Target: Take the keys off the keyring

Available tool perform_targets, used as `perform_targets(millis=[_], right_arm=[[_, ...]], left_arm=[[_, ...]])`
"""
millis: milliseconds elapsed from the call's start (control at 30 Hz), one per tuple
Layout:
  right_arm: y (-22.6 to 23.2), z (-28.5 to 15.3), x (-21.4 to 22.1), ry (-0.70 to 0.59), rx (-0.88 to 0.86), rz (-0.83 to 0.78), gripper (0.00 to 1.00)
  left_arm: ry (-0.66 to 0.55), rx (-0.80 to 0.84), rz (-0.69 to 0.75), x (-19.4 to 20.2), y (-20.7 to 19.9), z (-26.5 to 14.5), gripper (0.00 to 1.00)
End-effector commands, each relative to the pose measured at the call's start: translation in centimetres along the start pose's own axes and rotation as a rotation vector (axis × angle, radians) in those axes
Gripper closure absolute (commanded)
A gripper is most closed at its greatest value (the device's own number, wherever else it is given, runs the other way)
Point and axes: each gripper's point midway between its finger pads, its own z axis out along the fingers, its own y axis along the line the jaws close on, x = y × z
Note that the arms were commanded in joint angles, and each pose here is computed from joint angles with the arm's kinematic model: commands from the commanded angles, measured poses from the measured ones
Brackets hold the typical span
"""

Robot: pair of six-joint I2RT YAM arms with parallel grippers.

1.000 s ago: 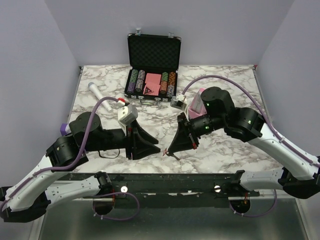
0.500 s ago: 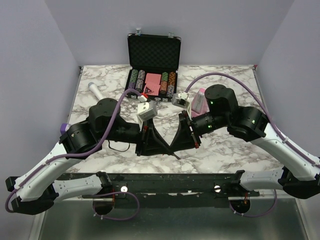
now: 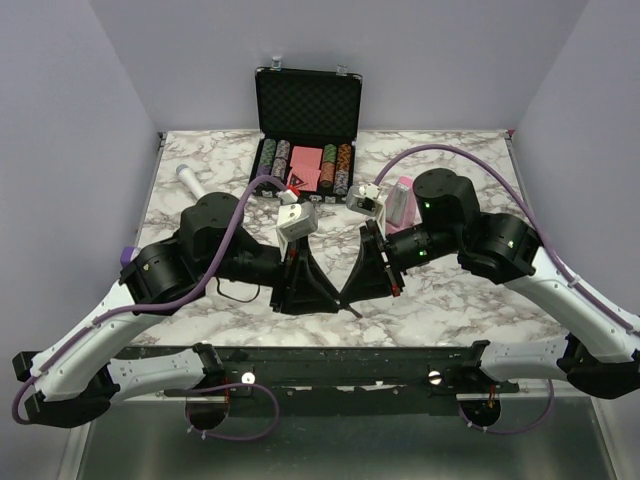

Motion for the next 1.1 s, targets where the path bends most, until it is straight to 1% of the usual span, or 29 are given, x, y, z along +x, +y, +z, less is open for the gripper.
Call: perform_targets(millis=[0,33,100,267,500,567,600,700,800,900,1067], right_arm=[[1.9,-0.9,-1.0,-0.036,-0.041,-0.057,0.99],[1.9,-1.0,-1.0,-0.041,-0.041,-0.061,0.99],[2.0,-1.0,-1.1,-0.044,-0.042,-0.066,0.99],[2.2,-1.1,-1.1,-0.043,-0.05,-0.066,0.99],[2.3,-1.0,-1.1,-0.045,-0.058,-0.067,0.99],[2.4,-1.1,-1.1,-0.043,-0.064,-0.065,0.99],[2.4,-1.0,-1.0,-0.039,-0.063,-0.06,0.99],[2.1,-1.1,-1.0,-0.042,-0.05,-0.058,0.99],[2.0,-1.1,-1.0,-0.041,-0.038,-0.053,0.99],[1.9,-1.0,-0.9,-0.037,-0.038,-0.052,0.99],[2.2,-1.0,-1.2,-0.043,-0.053,-0.058,0.99]], left_arm=[[-0.016,0.016,-0.013,-0.6,-0.1,0.2,0.61],[-0.015,0.016,-0.017,-0.7,0.0,0.2,0.64],[-0.01,0.014,-0.023,-0.6,0.1,0.4,0.67],[-0.011,0.001,-0.021,-0.5,0.4,0.4,0.66],[-0.001,-0.004,-0.032,-0.4,0.7,0.6,0.68],[-0.006,-0.02,-0.03,-0.5,0.9,0.5,0.64],[-0.008,-0.029,-0.031,-0.6,0.9,0.4,0.59],[-0.029,-0.068,-0.031,-1.4,1.1,-0.3,0.49],[-0.043,-0.111,-0.045,-2.2,1.0,-1.2,0.48],[-0.051,-0.122,-0.046,-2.5,0.8,-1.8,0.48],[-0.03,-0.135,-0.05,-1.9,1.5,-1.6,0.49]])
